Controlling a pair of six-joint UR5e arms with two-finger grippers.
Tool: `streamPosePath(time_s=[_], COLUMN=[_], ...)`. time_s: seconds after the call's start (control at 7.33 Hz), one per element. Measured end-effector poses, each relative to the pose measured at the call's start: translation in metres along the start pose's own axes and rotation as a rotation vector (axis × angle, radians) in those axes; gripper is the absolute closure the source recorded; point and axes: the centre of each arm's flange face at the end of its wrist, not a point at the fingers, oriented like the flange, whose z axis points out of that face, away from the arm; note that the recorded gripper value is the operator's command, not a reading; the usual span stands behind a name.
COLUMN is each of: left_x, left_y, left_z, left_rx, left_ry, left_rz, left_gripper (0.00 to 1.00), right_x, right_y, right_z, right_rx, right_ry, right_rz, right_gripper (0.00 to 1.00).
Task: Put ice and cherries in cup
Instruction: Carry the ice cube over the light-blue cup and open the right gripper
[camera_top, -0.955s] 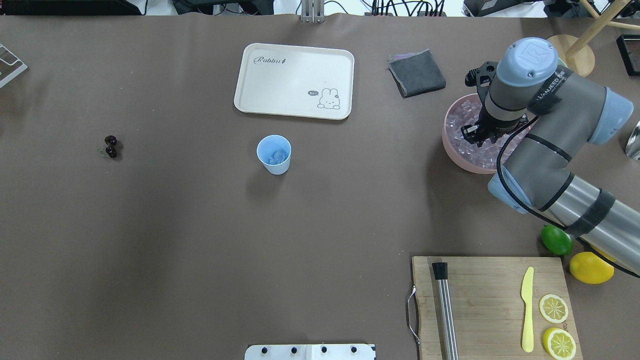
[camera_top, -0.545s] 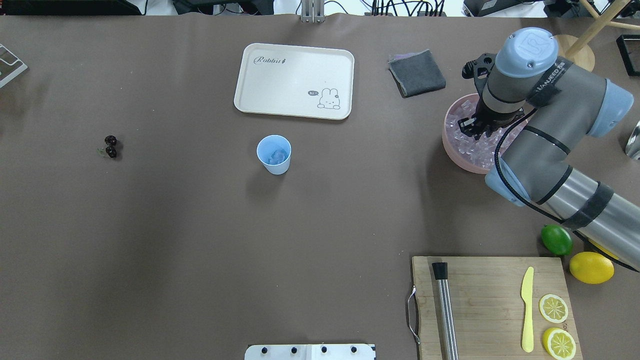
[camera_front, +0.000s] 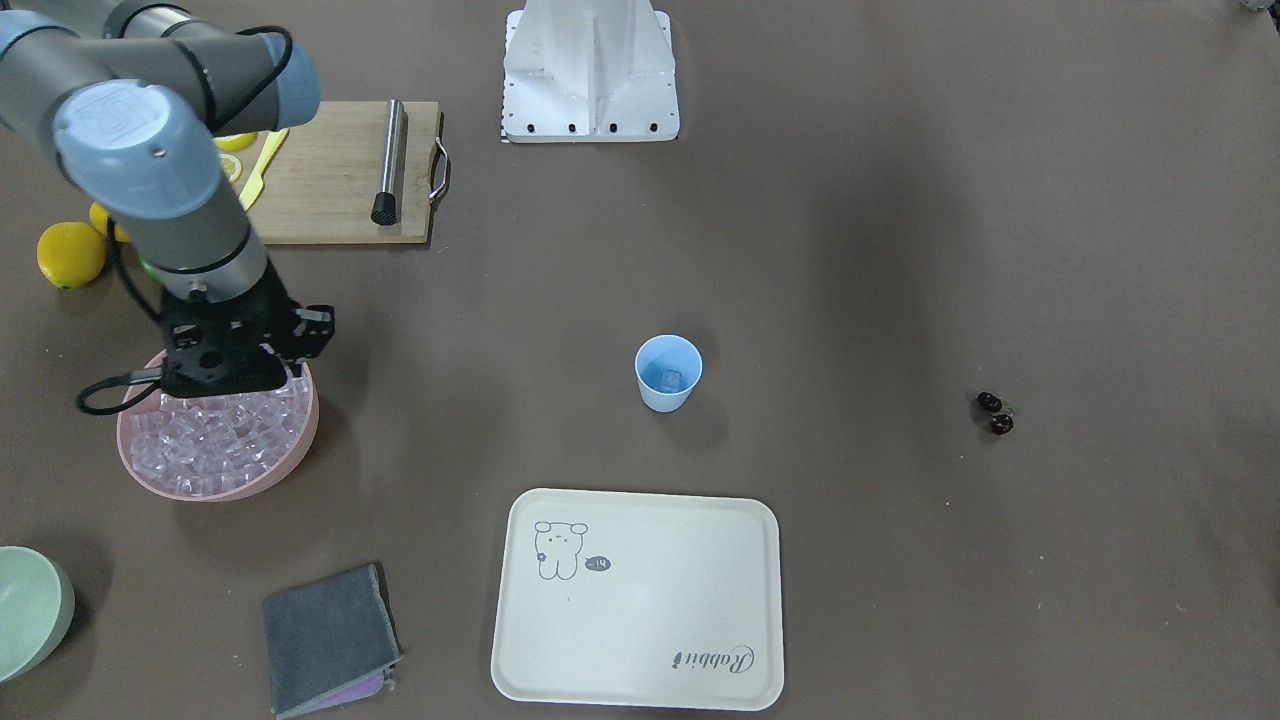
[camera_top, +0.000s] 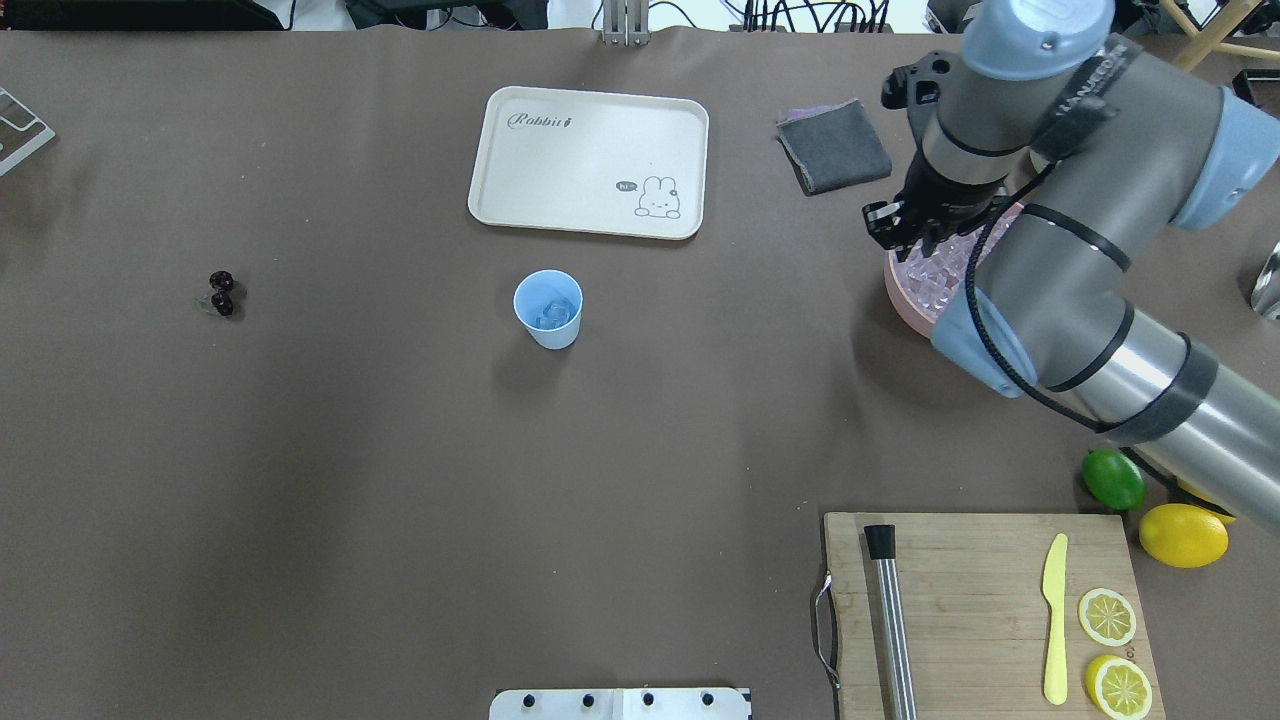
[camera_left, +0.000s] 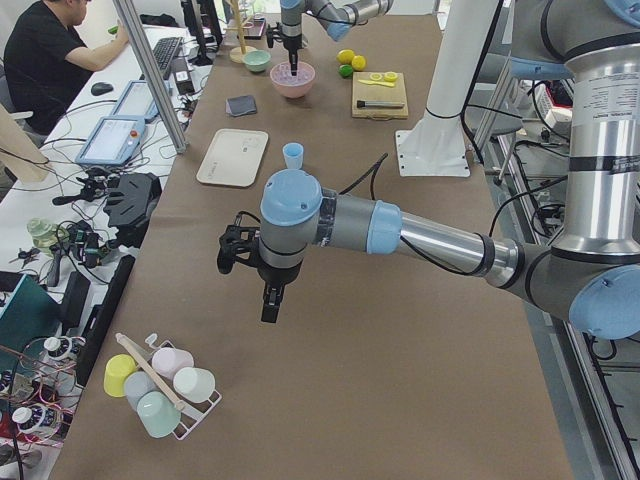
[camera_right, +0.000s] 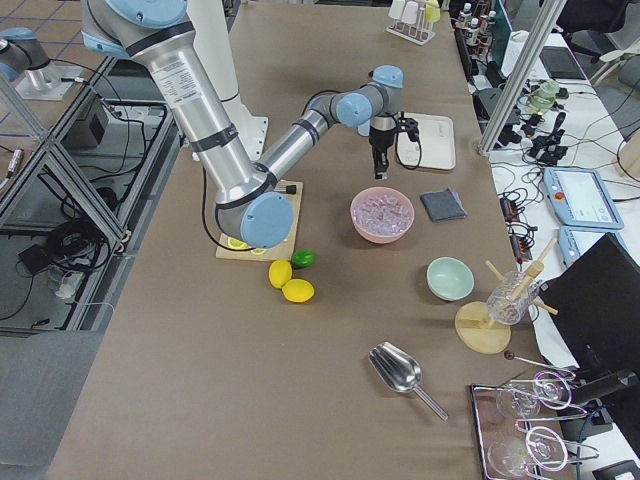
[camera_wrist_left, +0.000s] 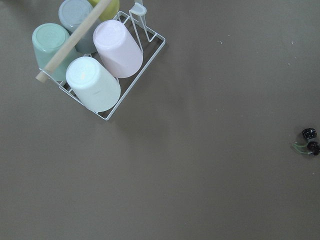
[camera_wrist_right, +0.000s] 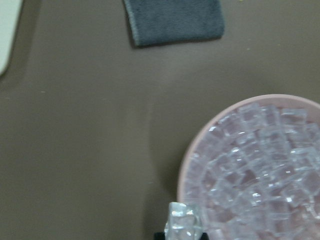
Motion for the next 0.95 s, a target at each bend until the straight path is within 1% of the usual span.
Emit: streamPosePath(time_s=[0.14, 0.27, 0.41, 0.55, 0.68, 0.95], left_x=[0.000, 0.000, 0.000, -0.001, -0.002, -0.004], left_y=[-0.001, -0.003, -0.004, -0.004, -0.004, -0.002], left_z=[0.000, 0.000, 0.000, 0.001, 0.003, 0.004], left_rx=[-0.001, 0.000, 0.000, -0.002, -0.004, -0.008], left_ry=[0.000, 0.000, 0.000, 0.000, 0.000, 0.000], left_rz=[0.000, 0.001, 0.001, -0.001, -0.004, -0.006], left_gripper=[0.02, 0.02, 0.02, 0.02, 0.02, 0.02], right_x=[-0.073, -0.153, -0.220, -0.265, -0.289, -0.306], right_y=[0.003, -0.001, -0.002, 0.001, 0.005, 0.008], right_z=[-0.017, -0.031, -0.036, -0.033, -0.028, -0.025], right_rx=[-0.002, -0.012, -0.019, -0.012, 0.004, 0.023], right_ry=[-0.037, -0.061, -0.062, -0.068, -0.088, -0.115], right_rz=[0.061, 0.126, 0.188, 0.234, 0.263, 0.285], right_gripper=[0.87, 0.86, 0.86, 0.86, 0.79, 0.75])
